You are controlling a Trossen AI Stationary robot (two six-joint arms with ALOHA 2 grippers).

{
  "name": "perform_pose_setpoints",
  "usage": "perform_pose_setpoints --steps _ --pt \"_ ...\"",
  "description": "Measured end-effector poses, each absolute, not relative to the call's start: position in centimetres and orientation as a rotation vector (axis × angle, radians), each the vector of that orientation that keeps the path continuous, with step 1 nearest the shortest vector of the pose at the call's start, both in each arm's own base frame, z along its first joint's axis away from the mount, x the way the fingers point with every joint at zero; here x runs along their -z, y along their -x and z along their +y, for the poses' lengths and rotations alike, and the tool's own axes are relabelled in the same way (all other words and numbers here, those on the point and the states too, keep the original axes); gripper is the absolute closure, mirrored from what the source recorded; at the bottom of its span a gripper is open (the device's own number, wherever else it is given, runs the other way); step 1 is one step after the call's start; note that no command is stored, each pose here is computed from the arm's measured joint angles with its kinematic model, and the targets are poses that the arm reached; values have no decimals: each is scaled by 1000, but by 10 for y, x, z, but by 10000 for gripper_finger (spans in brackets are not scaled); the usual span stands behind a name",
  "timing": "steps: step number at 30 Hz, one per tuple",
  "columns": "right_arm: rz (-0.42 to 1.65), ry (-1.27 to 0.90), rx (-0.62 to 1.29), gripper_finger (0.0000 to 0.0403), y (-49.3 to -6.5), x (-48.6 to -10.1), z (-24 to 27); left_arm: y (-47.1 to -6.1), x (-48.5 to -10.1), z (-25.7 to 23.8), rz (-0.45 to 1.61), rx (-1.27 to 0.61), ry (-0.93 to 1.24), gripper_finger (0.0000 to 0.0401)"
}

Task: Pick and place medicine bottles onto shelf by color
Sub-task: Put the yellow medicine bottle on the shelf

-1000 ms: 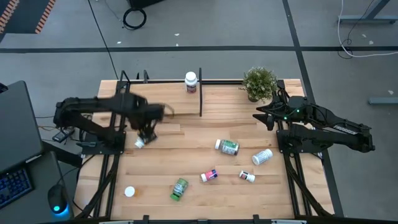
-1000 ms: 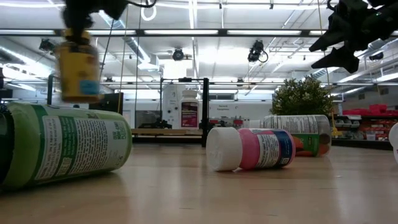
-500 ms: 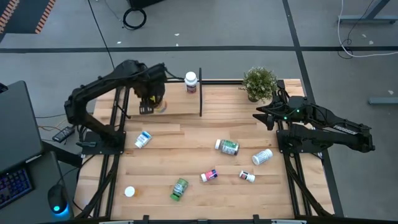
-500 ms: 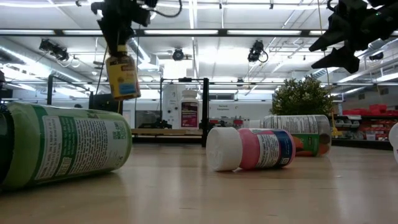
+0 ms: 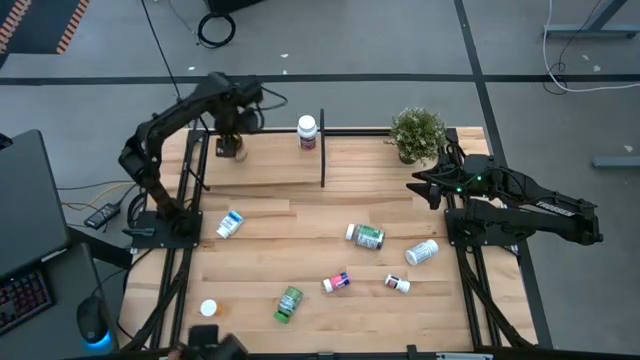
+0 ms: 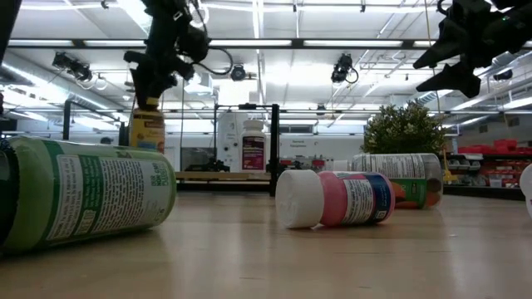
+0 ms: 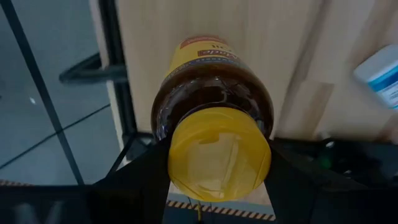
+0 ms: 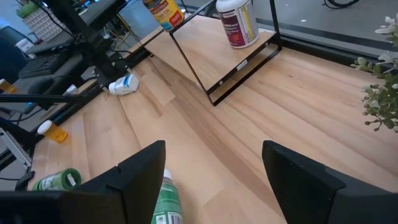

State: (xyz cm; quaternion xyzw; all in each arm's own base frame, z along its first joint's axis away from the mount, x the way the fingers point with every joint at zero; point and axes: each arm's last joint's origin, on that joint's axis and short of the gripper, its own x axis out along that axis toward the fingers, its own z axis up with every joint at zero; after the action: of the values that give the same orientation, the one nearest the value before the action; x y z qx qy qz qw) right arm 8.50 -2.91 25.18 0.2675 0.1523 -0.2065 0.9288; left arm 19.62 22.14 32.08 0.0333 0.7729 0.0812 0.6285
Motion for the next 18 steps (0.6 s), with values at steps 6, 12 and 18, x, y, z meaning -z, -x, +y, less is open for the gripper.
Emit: perform_pose_setpoints --steps 6,12,18 --pt "308 -536 453 129 -85 -252 -30 -170 -321 244 1769 -249 -9 184" --pt "310 -516 456 129 -85 -252 -30 -168 -318 252 1758 -308 18 184" --pt "310 -522 455 129 -85 -252 -30 -167 -306 263 1782 -391 115 184"
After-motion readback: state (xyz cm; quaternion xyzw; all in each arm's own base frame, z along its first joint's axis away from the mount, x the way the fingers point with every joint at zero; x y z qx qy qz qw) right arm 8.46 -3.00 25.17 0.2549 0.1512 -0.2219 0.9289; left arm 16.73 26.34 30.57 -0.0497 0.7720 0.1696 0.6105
